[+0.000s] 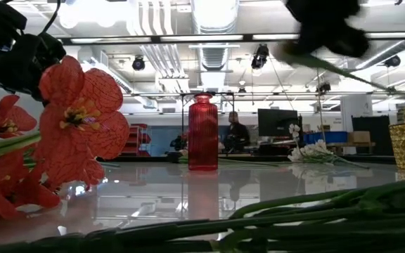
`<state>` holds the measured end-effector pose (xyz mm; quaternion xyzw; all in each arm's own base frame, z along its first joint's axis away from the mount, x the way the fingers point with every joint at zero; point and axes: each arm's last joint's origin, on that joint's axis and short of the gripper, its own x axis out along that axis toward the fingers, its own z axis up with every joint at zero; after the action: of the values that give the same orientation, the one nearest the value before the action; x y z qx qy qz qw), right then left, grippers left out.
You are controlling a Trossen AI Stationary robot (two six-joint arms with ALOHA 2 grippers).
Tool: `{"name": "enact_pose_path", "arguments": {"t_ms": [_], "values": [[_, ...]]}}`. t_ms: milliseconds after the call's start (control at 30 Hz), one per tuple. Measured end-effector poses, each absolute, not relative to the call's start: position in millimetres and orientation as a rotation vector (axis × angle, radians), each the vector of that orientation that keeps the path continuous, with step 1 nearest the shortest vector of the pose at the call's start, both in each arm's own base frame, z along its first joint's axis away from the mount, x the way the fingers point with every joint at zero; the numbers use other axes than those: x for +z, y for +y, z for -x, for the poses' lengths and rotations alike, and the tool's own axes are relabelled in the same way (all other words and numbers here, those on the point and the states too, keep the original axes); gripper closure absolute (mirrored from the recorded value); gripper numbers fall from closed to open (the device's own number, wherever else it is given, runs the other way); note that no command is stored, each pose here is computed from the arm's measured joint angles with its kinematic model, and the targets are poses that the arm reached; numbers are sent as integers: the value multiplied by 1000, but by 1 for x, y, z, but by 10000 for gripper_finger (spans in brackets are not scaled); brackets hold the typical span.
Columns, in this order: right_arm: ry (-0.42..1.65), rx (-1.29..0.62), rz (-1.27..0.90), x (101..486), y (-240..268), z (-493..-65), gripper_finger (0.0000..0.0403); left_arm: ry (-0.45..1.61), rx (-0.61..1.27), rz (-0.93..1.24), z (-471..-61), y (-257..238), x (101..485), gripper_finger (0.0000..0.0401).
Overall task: Sort flowers into vase by color
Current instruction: Put the bottom pink flower into the red vase
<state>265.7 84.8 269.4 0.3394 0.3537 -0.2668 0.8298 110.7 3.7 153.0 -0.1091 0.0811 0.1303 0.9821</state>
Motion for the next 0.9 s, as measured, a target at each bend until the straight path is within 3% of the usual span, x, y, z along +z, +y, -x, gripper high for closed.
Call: {"name": "enact_pose_path", "arguments": {"t_ms": [267, 467, 900], "values": [[266, -445, -396, 373, 33, -307, 390, 165, 262, 219, -111, 4, 153, 326], [101, -452, -174, 424, 15, -323, 390, 166, 262, 219, -111, 4, 153, 326], [115, -479, -43, 420, 4, -354, 390, 175, 264, 217, -111, 4, 152, 326]]}}
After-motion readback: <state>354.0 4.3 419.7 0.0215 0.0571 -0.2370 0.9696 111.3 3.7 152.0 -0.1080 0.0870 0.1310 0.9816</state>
